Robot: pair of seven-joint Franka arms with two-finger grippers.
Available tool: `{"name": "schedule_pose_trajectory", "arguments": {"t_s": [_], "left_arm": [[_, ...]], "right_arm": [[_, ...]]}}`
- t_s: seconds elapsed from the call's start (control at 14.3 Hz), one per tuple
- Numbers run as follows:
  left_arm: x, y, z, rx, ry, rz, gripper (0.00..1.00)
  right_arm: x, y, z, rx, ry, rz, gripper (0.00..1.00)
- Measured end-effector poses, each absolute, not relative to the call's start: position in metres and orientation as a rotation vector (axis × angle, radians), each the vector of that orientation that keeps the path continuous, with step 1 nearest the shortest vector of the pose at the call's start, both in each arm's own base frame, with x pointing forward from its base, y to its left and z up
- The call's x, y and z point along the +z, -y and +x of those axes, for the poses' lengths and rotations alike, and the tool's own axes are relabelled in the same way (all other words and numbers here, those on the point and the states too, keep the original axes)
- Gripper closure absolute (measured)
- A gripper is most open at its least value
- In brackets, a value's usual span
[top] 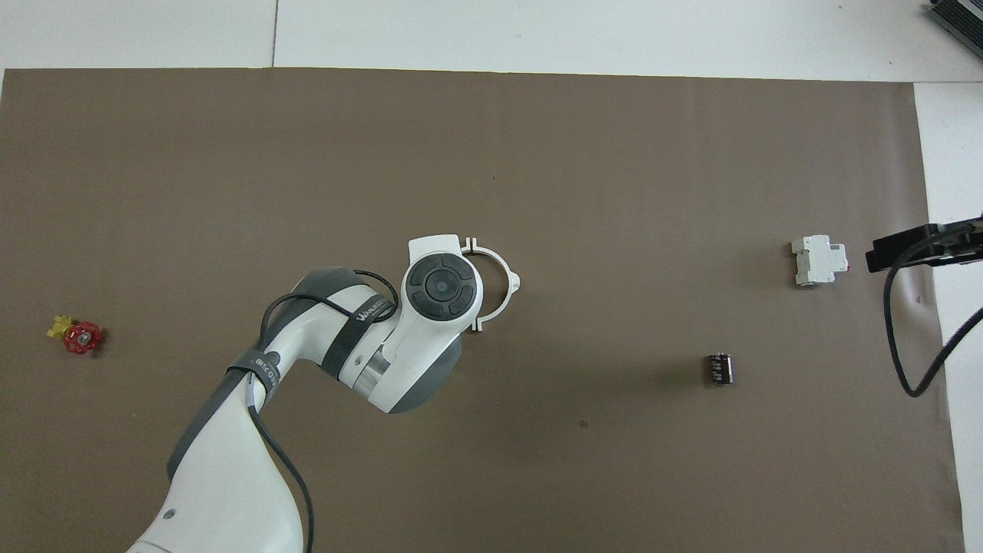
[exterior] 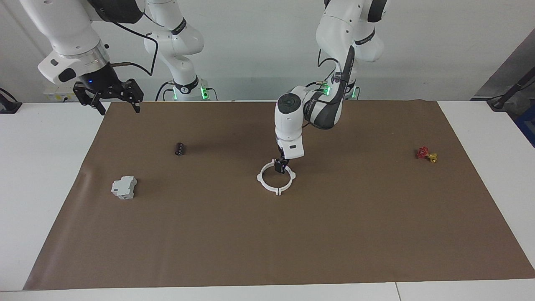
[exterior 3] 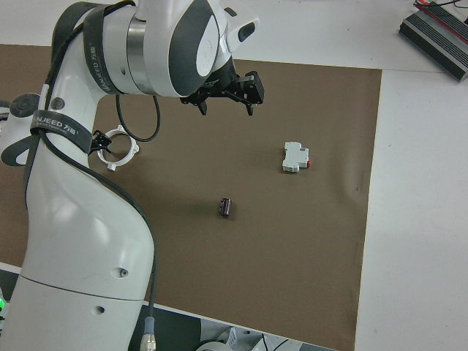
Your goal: Assemble drain pipe with both arms
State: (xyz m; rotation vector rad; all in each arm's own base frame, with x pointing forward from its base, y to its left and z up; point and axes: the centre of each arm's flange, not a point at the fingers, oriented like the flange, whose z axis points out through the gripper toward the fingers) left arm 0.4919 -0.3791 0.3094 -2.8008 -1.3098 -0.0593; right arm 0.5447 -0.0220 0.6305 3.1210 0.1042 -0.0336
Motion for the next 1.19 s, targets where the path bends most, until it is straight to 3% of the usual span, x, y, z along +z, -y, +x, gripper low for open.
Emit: {"name": "schedule_pose_trajectory", "arguments": {"t_s": [0.42,0.77,1.19], "left_arm": [[0.396,0.311,0.52,-0.051,1.27,-2.821,0.0],[0.436,0.263,0.525,-0.015,1.097,-2.872,0.0],[0.508,0.136,0.528,0.066,0.708,-2.981,0.0]], "right_arm": [[0.63,0.022,0.545,-0.034,-0.104,3.121,0.0],[0.63,0.022,0.545,-0.034,-0.104,3.121,0.0],[0.63,0.022,0.545,-0.034,-0.104,3.121,0.0]]}}
